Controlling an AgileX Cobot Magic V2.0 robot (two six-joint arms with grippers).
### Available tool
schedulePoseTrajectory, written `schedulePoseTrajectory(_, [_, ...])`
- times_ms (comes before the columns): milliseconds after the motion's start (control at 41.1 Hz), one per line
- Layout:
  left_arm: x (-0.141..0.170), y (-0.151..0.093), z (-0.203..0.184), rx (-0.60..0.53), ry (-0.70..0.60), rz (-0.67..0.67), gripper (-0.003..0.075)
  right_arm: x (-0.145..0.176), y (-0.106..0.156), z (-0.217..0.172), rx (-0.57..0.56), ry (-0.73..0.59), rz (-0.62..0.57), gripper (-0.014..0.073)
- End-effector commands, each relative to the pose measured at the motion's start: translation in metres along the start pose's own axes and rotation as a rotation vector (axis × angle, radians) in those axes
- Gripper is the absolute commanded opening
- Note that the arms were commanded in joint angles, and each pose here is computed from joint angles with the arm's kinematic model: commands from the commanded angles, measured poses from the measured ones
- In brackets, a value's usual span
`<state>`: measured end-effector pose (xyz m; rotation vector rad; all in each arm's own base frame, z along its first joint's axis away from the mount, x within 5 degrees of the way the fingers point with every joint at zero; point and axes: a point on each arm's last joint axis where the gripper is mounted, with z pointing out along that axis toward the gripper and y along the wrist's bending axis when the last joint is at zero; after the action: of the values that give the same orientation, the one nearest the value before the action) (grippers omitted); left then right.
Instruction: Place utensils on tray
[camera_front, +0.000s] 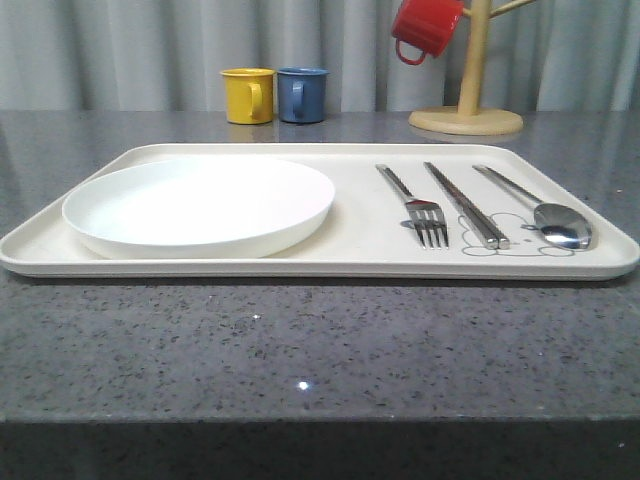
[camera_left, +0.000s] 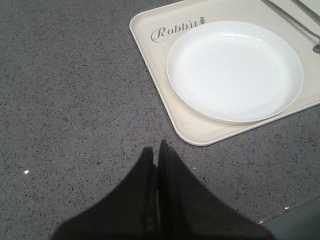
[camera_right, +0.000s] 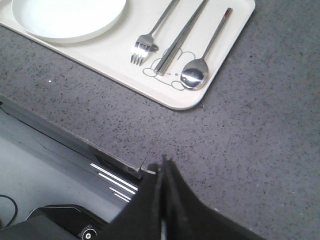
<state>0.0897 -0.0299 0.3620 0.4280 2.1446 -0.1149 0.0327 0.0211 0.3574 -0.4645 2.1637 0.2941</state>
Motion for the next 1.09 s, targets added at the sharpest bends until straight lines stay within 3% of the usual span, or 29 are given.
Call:
schedulePoseTrajectory(0, [-0.011, -0.001, -0.004, 0.011, -0.088, -0.009, -0.0018, -0.01, 0.0, -0.004, 0.006, -0.073, -0.005, -0.0068])
schedulePoseTrajectory(243, [0.018, 0.004, 0.008, -0.046, -0.162, -0.061, -0.0018, -0.01, 0.0, -0.004, 0.006, -0.073, -0.005, -0.0068])
schedulePoseTrajectory(462, [0.063, 0.005, 0.023, -0.138, -0.5, -0.07, -0.0018, -0.01, 0.0, -0.004, 0.006, -0.073, -0.005, -0.0068])
schedulePoseTrajectory(656, [0.101, 0.003, 0.033, -0.214, -0.7, -0.091, -0.0018, -0.01, 0.0, -0.004, 0.006, -0.073, -0.005, -0.0068])
schedulePoseTrajectory(1070, [0.143, 0.001, 0.048, -0.297, -0.765, -0.116, -0.0018, -0.01, 0.0, -0.004, 0.006, -0.073, -0.005, -0.0068])
